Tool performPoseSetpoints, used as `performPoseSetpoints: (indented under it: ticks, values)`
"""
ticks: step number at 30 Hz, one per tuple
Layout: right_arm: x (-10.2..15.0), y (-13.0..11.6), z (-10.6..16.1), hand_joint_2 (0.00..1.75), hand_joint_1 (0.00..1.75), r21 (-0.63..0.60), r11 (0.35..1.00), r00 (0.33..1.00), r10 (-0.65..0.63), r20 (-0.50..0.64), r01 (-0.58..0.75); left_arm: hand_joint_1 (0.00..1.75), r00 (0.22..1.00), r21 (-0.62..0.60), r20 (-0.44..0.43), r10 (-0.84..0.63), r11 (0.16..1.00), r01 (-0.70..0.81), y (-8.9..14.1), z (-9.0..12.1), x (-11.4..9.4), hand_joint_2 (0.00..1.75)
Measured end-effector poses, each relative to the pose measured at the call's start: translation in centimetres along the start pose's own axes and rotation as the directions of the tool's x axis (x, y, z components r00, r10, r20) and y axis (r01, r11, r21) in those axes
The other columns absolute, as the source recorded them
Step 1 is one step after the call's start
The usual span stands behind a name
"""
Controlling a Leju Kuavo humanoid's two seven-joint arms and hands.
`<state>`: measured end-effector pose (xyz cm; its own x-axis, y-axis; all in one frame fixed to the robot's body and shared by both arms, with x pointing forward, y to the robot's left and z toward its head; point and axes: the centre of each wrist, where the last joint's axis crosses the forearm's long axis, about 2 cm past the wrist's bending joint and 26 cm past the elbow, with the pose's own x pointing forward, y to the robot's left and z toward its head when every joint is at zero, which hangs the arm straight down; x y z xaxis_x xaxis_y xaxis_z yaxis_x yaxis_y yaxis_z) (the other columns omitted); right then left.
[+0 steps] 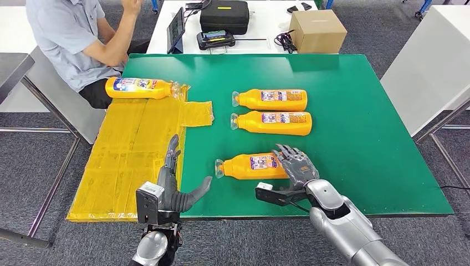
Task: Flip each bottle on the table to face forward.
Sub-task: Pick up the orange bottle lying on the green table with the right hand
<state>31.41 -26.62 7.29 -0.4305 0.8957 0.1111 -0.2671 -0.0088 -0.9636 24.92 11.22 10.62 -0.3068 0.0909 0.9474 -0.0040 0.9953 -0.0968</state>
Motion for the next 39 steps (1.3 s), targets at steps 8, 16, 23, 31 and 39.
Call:
performPoseSetpoints:
  ticks: [8,16,23,31,39]
  values:
    - [-0.2,-0.2,-0.5,1.75,0.00,-0.003,1.000,1.000,-0.014,0.003,0.014,0.00,1.000,-0.011,-0.007,-0.001,1.000,0.001,-0.1,0.0,0.0,1.75]
    - [0.4,-1.6,-1.8,1.75,0.00,-0.004,1.000,0.999,-0.010,0.040,0.010,0.00,1.000,-0.036,-0.011,0.000,0.999,-0.001,-0.4,0.1,0.1,1.75]
    - [0.8,-3.3,-3.1,1.75,0.00,-0.024,0.999,0.998,0.028,0.053,-0.027,0.00,1.000,-0.045,-0.013,0.001,0.999,-0.001,-0.6,0.1,0.1,1.75]
    - [0.6,-4.3,-4.0,1.75,0.00,0.034,0.997,0.997,0.069,0.033,-0.070,0.00,1.000,-0.043,-0.016,0.006,0.999,-0.006,-0.6,0.1,0.1,1.75]
    - [-0.3,-4.7,-4.3,1.75,0.00,0.104,0.989,0.994,0.106,0.020,-0.108,0.00,1.000,-0.041,-0.018,0.008,0.999,-0.009,-0.6,0.1,0.1,1.75]
